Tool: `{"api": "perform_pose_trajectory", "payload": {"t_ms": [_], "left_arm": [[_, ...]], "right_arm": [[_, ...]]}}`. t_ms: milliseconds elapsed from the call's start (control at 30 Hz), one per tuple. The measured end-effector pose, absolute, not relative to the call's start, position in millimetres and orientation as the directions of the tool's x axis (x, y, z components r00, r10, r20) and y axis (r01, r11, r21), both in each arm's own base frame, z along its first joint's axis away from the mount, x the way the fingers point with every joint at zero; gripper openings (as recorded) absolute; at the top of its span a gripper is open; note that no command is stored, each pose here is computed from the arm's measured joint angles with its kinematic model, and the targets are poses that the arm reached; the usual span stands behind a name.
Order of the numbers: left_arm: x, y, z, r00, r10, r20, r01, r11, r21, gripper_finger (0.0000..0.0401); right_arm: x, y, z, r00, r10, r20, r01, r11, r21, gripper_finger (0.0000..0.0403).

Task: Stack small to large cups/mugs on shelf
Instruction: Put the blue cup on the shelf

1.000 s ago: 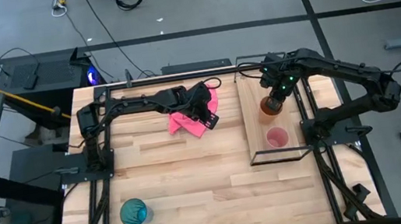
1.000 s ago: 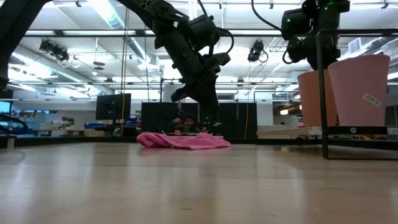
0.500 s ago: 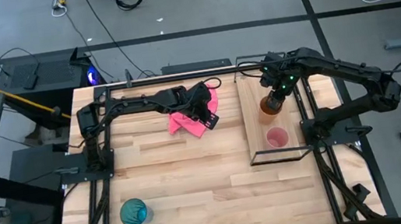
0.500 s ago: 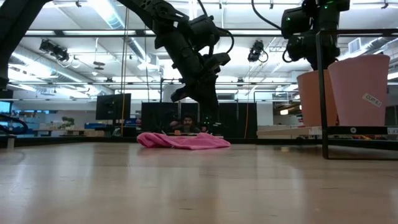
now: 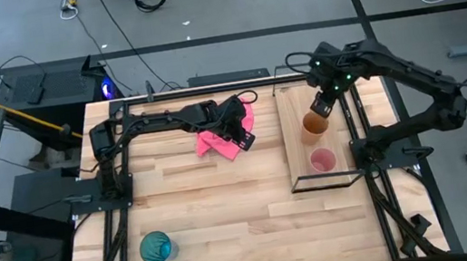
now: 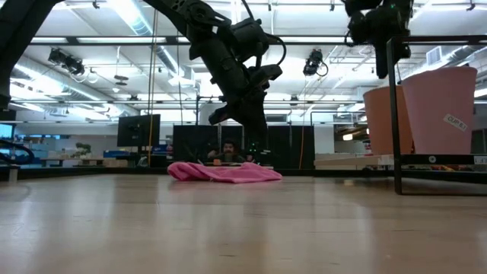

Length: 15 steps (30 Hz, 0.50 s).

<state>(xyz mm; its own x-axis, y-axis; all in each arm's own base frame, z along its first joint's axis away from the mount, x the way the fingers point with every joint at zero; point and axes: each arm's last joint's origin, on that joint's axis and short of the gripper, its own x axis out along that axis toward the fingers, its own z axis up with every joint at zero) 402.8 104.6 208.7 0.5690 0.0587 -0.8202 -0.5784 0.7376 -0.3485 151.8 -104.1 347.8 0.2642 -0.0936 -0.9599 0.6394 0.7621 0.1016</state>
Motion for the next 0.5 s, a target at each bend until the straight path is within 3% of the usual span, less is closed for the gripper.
{"api": "perform_pose_trajectory", "payload": {"t_ms": [300, 500], "left_arm": [[404, 94, 214, 0.604, -0.135, -0.785, -0.493, 0.711, -0.501, 0.0038], [402, 77, 262, 0.687, -0.153, -0.711, -0.406, 0.73, -0.55, 0.0029]], "right_arm": [[131, -87, 385, 0.394, -0.131, -0.91, 0.629, 0.76, 0.163, 0.0087], [108, -70, 402, 0.5, -0.154, -0.852, 0.593, 0.778, 0.207, 0.0087]]}}
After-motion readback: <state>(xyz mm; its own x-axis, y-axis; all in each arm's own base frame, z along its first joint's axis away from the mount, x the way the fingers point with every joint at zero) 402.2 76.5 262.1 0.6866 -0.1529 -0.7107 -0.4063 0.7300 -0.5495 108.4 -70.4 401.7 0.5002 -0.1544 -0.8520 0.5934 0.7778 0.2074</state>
